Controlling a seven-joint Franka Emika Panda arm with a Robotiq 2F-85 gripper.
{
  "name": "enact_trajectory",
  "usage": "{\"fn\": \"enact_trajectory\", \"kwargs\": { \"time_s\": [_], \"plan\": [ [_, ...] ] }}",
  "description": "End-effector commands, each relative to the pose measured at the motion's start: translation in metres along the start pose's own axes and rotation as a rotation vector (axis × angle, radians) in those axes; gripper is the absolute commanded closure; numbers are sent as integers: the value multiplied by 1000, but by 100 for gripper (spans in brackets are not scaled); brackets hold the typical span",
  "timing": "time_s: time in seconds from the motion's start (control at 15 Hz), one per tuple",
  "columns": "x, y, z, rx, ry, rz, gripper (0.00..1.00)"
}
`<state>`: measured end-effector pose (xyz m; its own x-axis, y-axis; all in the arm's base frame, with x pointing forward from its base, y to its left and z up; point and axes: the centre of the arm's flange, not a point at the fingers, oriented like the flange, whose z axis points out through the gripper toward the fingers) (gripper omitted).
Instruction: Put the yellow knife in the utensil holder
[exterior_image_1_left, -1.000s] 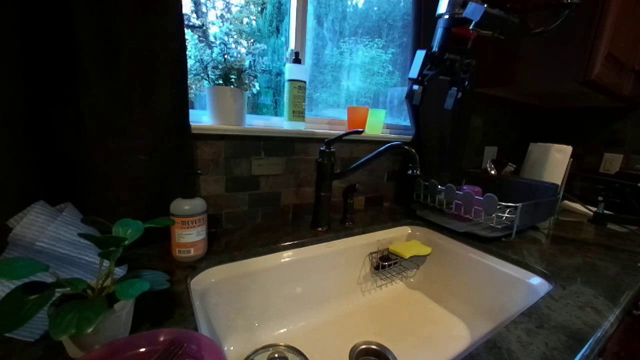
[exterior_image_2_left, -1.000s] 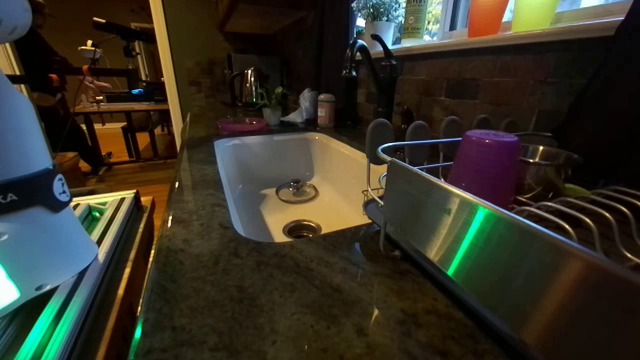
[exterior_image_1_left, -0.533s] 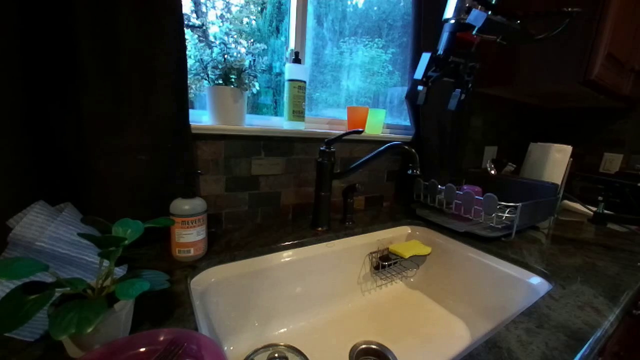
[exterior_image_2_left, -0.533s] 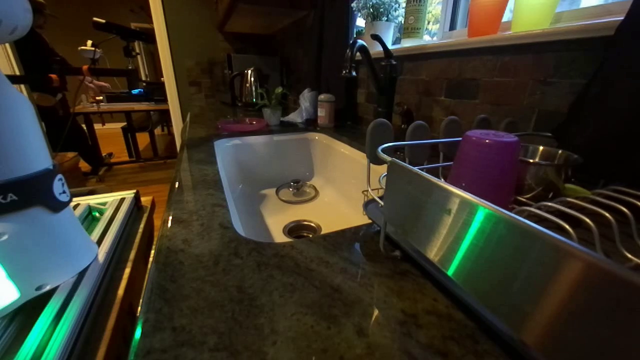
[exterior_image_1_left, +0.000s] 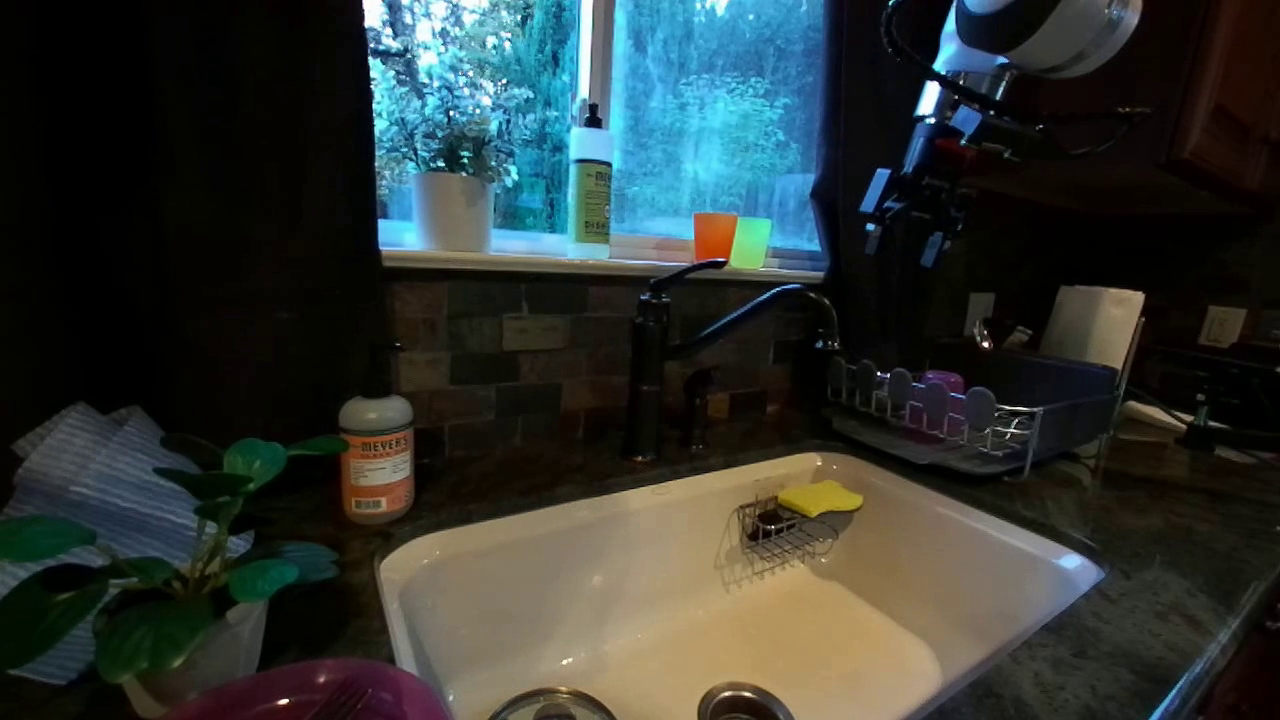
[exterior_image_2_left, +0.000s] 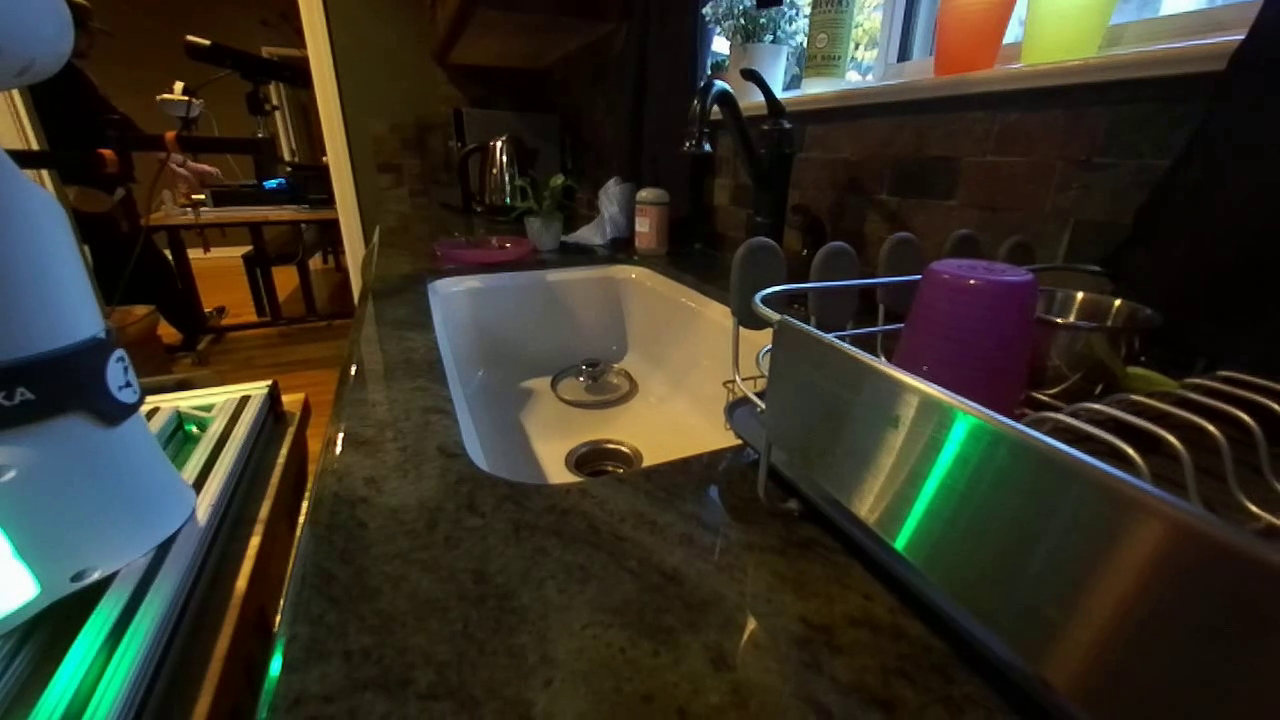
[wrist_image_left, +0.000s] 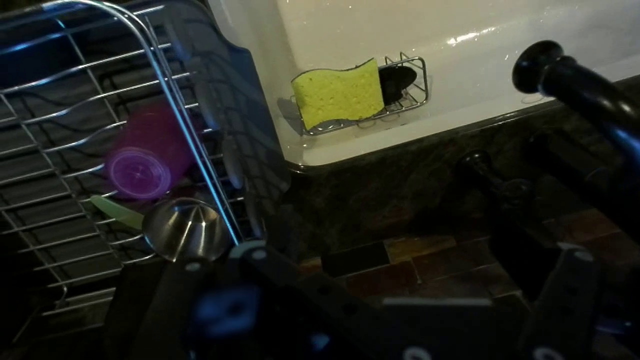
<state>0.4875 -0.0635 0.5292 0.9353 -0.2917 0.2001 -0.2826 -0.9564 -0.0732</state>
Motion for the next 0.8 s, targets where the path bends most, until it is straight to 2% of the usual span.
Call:
{"fn": "enact_trajectory", "kwargs": {
  "time_s": [0.0, 0.73],
  "plan": [
    [1, 1, 3, 1, -4, 3, 0],
    [3, -3, 0, 6, 1, -2, 0]
  ]
}}
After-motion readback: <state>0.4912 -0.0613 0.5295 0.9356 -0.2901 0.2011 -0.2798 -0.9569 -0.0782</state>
